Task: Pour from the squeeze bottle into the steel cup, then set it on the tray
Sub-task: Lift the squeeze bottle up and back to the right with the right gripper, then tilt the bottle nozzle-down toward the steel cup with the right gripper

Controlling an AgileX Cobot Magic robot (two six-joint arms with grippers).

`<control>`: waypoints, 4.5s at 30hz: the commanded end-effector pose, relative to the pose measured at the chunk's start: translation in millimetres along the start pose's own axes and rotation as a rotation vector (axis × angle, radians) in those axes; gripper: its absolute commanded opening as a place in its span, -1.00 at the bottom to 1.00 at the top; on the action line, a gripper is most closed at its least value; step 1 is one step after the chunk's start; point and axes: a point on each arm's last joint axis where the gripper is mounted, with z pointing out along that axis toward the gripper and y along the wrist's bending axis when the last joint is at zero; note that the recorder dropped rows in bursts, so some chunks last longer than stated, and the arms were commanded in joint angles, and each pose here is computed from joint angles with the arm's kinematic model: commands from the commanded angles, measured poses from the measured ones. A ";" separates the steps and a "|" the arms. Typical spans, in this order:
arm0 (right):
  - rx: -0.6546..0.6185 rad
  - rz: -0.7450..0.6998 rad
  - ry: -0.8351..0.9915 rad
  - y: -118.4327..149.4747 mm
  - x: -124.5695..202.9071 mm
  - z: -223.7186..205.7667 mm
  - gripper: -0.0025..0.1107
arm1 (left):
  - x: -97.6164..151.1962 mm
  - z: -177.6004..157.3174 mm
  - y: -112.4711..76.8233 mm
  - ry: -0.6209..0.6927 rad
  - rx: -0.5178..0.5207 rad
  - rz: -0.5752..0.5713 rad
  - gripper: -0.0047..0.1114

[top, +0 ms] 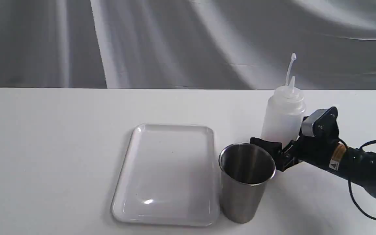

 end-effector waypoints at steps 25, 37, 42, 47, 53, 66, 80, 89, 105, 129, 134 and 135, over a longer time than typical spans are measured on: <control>-0.008 -0.021 0.015 -3.5 -5.2 12.9 0.10 | 0.0 0.2 -0.1 -0.013 -0.002 -0.008 -0.78; -0.027 -0.051 -0.065 -11.3 -31.3 2.3 -0.95 | 0.0 0.2 -0.1 -0.013 -0.002 -0.006 -0.78; 0.017 -0.099 -0.116 -22.0 -75.2 -11.1 -0.95 | 0.0 0.2 -0.1 -0.013 -0.002 -0.006 -0.78; 0.058 -0.111 -0.123 -24.0 -119.1 -22.6 -0.95 | 0.0 0.2 -0.1 -0.013 -0.002 -0.008 -0.78; 0.082 -0.130 -0.111 -16.3 -175.3 -42.8 -0.95 | 0.0 0.2 -0.1 -0.013 -0.002 -0.008 -0.78; 0.168 -0.186 -0.041 33.5 -219.5 -130.4 -0.95 | 0.0 0.2 -0.1 -0.013 -0.002 -0.006 -0.78; 0.317 -0.117 0.104 79.9 -238.2 -183.6 -0.95 | 0.0 0.2 -0.1 -0.013 -0.002 -0.008 -0.78; 0.259 -0.101 0.181 99.5 -233.9 -180.6 -0.95 | 0.0 0.2 -0.1 -0.013 -0.002 -0.006 -0.78; 0.473 -0.038 0.209 85.8 -222.8 -186.8 -0.95 | 0.0 0.2 -0.1 -0.013 -0.002 -0.008 -0.78; 0.438 -0.034 0.136 99.3 -236.2 -190.2 -0.95 | 0.0 0.2 -0.1 -0.013 -0.002 -0.008 -0.78; 0.449 -0.083 0.069 114.4 -252.8 -201.1 -0.95 | 0.0 0.2 -0.1 -0.013 -0.002 -0.006 -0.78; 0.462 -0.092 0.058 116.4 -255.7 -204.0 -0.95 | 0.0 0.2 -0.1 -0.013 -0.002 -0.006 -0.78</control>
